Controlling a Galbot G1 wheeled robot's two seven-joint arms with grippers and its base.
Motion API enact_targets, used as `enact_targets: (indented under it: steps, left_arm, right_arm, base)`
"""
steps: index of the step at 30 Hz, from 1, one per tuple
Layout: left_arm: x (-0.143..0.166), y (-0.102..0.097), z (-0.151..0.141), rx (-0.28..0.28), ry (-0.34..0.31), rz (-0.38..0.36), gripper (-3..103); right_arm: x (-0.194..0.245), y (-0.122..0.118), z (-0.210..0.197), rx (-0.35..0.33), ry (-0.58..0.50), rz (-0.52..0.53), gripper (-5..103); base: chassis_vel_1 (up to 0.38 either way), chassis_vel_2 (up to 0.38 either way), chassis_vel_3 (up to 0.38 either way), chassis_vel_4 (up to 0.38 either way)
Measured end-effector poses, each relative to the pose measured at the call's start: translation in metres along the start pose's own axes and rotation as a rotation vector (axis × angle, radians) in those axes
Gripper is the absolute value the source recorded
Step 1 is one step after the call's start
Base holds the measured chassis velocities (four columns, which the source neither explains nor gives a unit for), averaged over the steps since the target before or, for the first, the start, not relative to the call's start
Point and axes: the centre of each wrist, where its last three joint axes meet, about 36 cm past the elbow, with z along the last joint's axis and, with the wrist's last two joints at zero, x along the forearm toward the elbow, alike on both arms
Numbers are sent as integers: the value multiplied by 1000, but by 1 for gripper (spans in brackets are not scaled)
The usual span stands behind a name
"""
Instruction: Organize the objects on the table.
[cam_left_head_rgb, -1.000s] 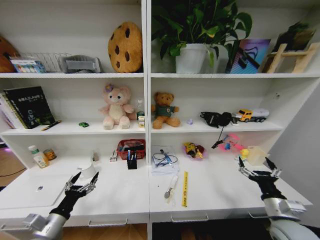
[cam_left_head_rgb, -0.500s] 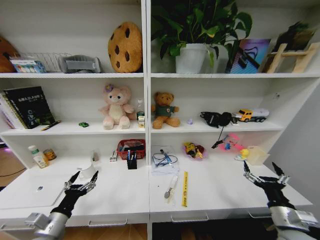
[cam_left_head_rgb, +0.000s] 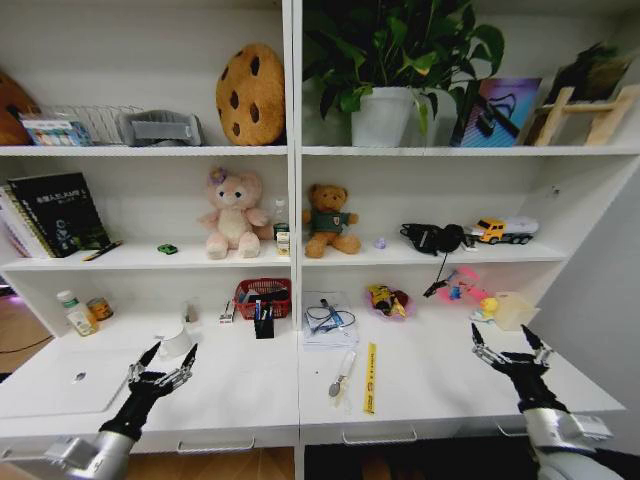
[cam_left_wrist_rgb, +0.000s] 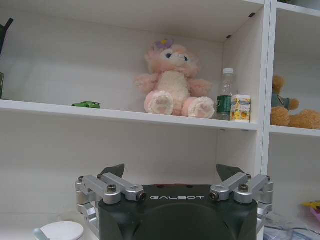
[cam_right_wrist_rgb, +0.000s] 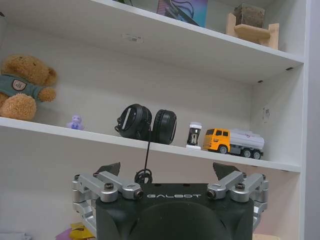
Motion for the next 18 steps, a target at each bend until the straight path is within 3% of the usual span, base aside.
enact_targets:
  steps: [18]
  left_arm:
    - [0,0,0,-1,0,-1,100]
  right_arm:
    - [0,0,-1,-1,1,1,100]
  base:
    - [0,0,0,0]
